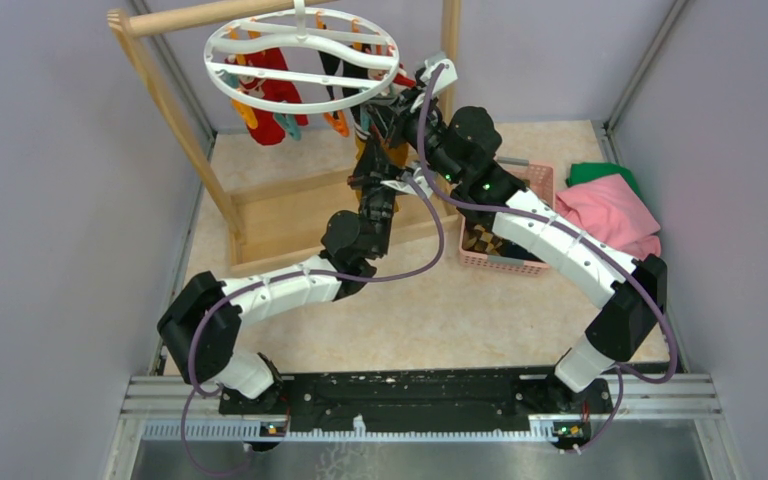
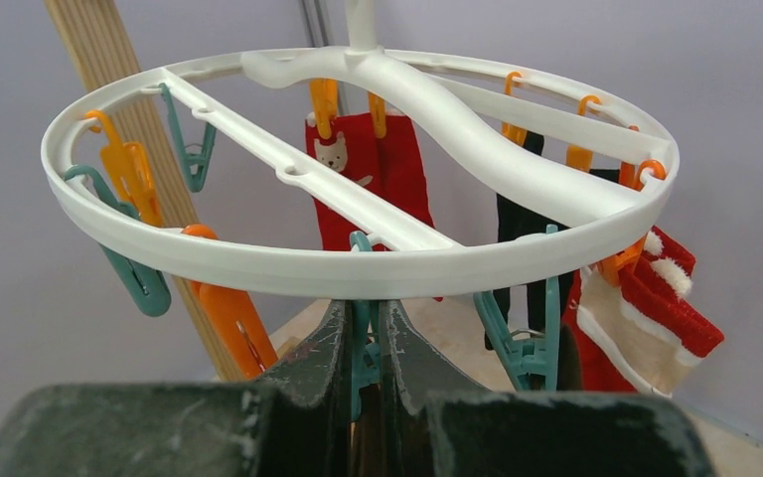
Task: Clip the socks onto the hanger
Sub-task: Clamp the sock onto the hanger.
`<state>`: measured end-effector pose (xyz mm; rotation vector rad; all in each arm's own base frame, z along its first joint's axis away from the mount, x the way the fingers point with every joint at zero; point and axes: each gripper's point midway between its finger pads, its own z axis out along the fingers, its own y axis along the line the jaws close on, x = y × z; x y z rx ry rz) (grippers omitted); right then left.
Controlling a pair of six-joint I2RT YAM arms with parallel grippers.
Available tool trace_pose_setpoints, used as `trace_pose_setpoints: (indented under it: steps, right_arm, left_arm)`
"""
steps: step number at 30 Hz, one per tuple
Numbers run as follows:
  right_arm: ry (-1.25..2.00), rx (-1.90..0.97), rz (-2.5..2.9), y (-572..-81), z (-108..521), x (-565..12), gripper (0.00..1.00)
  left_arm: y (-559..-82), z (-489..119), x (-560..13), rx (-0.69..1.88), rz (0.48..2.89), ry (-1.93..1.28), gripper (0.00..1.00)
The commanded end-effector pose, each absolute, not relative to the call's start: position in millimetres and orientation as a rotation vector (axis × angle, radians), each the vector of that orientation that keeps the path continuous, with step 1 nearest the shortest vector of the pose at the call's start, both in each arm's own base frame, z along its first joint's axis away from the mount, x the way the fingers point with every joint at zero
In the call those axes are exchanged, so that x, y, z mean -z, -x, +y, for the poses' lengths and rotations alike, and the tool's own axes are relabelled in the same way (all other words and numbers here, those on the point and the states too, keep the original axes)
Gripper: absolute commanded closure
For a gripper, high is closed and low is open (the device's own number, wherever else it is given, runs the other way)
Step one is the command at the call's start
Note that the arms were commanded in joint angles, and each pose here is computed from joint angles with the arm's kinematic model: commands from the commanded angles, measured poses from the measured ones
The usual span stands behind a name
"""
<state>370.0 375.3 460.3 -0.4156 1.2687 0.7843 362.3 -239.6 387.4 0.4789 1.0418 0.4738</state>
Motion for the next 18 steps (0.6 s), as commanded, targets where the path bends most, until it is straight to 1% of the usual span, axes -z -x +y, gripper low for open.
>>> trace_pose_setpoints:
  steps: [1,9,18]
  right_arm:
    - [0.394,-0.761,1.217,-362.7,366.7,-480.2,1.00]
    - [0.390,-0.804,1.217,-359.3,370.0,-481.1,1.00]
    - [0.353,-0.750,1.257,-369.6,365.0,-473.7,1.00]
  left_arm:
    - [-347.4,-220.4,-429.6,-0.491,0.977,-0.337,1.00]
    - [-346.9,-220.1,-432.4,-0.533,0.952,-0.302,1.00]
    - [-343.8,-222.0,-434.6,-0.594,0.932,-0.275,1.00]
